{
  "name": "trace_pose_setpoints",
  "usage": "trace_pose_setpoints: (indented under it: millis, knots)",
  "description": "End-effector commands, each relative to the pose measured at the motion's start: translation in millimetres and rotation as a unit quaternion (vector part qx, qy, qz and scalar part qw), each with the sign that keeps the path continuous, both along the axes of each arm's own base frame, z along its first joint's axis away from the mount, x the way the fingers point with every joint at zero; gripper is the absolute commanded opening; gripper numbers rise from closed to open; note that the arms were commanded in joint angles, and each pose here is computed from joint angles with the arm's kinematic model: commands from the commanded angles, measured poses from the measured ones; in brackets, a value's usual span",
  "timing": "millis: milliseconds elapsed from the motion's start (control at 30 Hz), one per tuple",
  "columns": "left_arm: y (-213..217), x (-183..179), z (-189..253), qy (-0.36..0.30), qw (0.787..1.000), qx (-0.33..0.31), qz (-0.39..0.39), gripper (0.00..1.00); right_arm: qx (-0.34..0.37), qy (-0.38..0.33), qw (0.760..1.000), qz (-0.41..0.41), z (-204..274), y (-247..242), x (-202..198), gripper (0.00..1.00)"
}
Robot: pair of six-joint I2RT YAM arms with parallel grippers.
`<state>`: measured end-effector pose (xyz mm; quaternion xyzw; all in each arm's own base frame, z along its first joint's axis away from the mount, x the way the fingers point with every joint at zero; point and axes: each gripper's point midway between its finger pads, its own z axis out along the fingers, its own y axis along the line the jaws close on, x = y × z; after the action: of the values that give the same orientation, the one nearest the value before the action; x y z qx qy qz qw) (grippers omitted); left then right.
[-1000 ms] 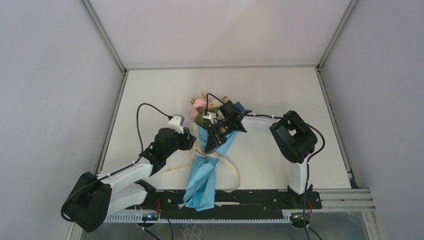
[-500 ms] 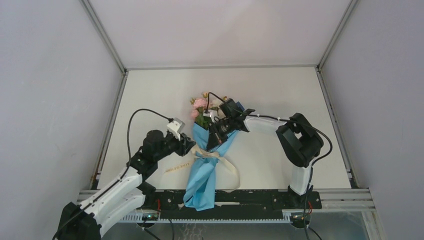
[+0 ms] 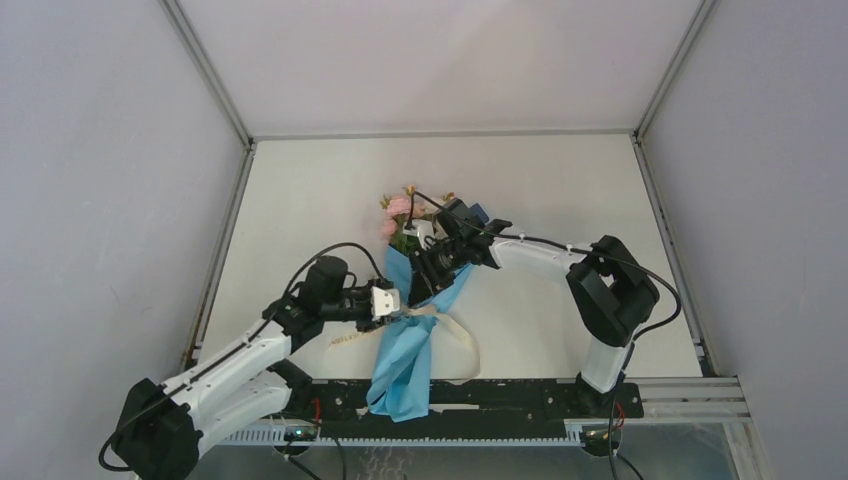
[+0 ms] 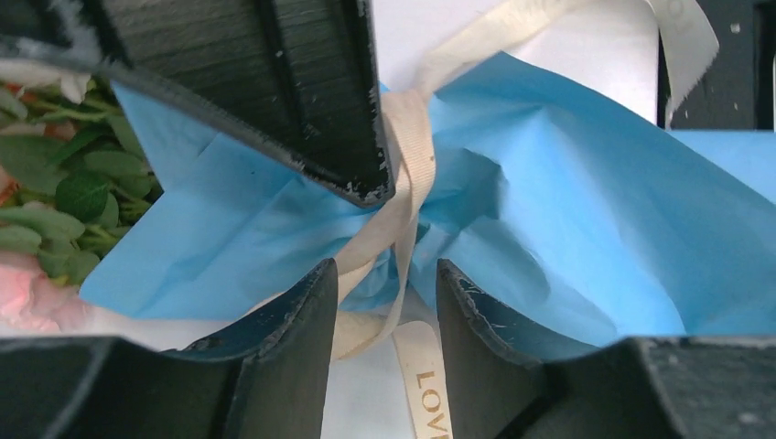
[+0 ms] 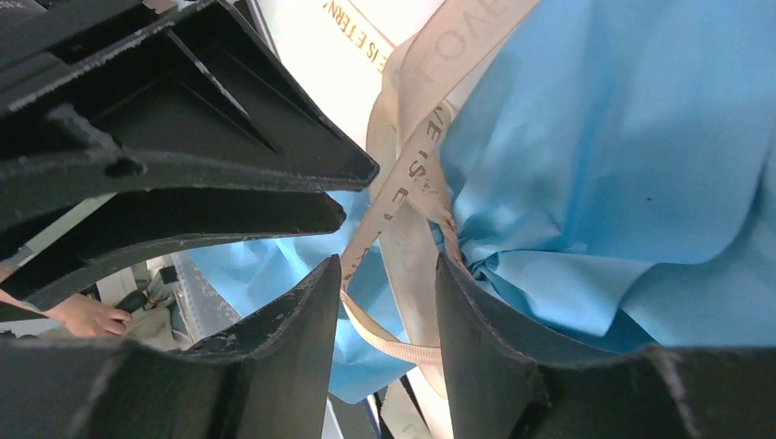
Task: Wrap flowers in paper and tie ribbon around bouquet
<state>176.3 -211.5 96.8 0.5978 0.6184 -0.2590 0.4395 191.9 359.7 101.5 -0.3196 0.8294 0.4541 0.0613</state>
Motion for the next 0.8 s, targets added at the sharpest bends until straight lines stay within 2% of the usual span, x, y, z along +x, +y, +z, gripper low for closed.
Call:
trace_pose_setpoints:
  millis: [0,167,400,600,667,767]
  knots:
    - [-4.8,-1.2,16.2,-0.074,0.994,0.031,-0.079,0.49,0.006,-0.01,1.0,0.008,0.2,4.9,-1.2,0.52]
    - [6.2,9.4,-1.1,-0.133,0.98,0.103,-0.106,0.47,0.019,-0.004,1.0,0.019,1.8,9.6,-4.9,0.5]
    - [4.6,16.7,-7.9,-0.139,0.976,0.127,-0.11,0.35,0.023,-0.007,1.0,0.018,3.1,9.4,-2.4,0.47]
    - [5.5,19.3,-13.3,-0.142,0.971,0.146,-0.123,0.29,0.033,-0.008,0.999,0.009,7.5,8.0,5.3,0.45]
    - [3.5,19.5,-13.4,-0.144,0.971,0.146,-0.126,0.24,0.036,-0.01,0.999,-0.001,10.8,5.2,12.1,0.46]
    - [2.2,21.6,-12.8,-0.147,0.971,0.144,-0.123,0.09,0.04,-0.015,0.999,-0.026,15.8,-1.1,27.8,0.47]
